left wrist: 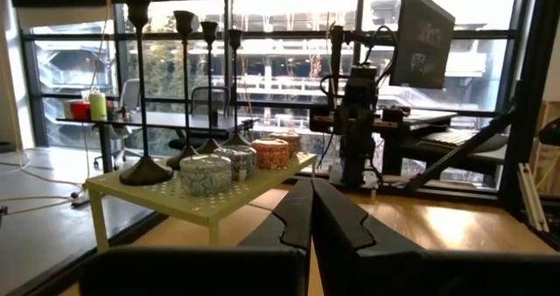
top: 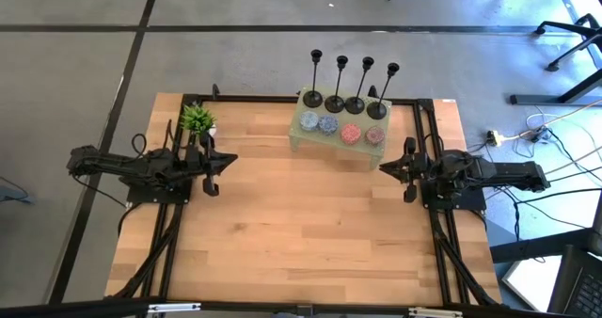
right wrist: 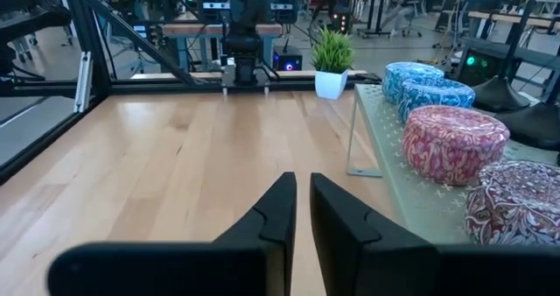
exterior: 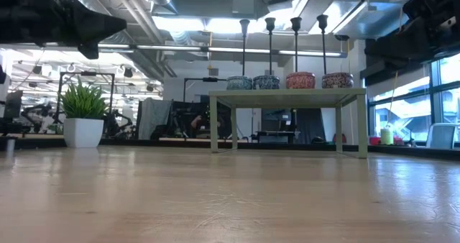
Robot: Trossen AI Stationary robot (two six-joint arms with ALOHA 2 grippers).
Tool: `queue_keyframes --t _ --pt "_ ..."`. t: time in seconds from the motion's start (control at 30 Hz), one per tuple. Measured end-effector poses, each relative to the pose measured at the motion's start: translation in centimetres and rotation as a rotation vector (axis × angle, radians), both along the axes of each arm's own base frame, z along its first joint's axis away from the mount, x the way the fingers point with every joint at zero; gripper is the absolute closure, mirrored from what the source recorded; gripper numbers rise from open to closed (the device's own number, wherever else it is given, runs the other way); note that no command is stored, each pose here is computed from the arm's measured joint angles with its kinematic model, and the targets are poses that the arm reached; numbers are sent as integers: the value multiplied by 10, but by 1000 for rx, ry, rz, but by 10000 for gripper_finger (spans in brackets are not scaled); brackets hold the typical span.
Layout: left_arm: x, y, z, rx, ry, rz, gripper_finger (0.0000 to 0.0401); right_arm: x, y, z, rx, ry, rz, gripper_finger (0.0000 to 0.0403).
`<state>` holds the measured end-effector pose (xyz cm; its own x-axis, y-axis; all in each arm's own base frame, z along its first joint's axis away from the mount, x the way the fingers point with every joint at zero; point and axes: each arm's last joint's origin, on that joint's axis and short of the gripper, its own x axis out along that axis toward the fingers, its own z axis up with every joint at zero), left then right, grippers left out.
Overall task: Pick & Place candle stick holders
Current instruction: Return to Home Position
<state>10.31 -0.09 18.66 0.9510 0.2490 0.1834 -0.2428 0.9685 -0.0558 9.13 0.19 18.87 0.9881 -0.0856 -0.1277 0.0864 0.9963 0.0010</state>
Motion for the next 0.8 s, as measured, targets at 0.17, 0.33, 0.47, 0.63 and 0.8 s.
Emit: queue_keyframes --t 0.17,0.33,0.47,0.63,0.8 --pt "0 0 0 0 0 0 399 0 0 -2 18 18 -3 363" --pt "0 0 0 0 1 0 399 4 0 -15 -12 -2 -1 363" --pt "0 0 0 12 4 3 399 5 -1 -21 -5 6 -51 363" --pt "0 0 0 17 6 4 399 5 -1 -21 -2 3 -57 363" --pt "0 0 -1 -7 6 16 399 5 -1 -21 1 3 -56 363"
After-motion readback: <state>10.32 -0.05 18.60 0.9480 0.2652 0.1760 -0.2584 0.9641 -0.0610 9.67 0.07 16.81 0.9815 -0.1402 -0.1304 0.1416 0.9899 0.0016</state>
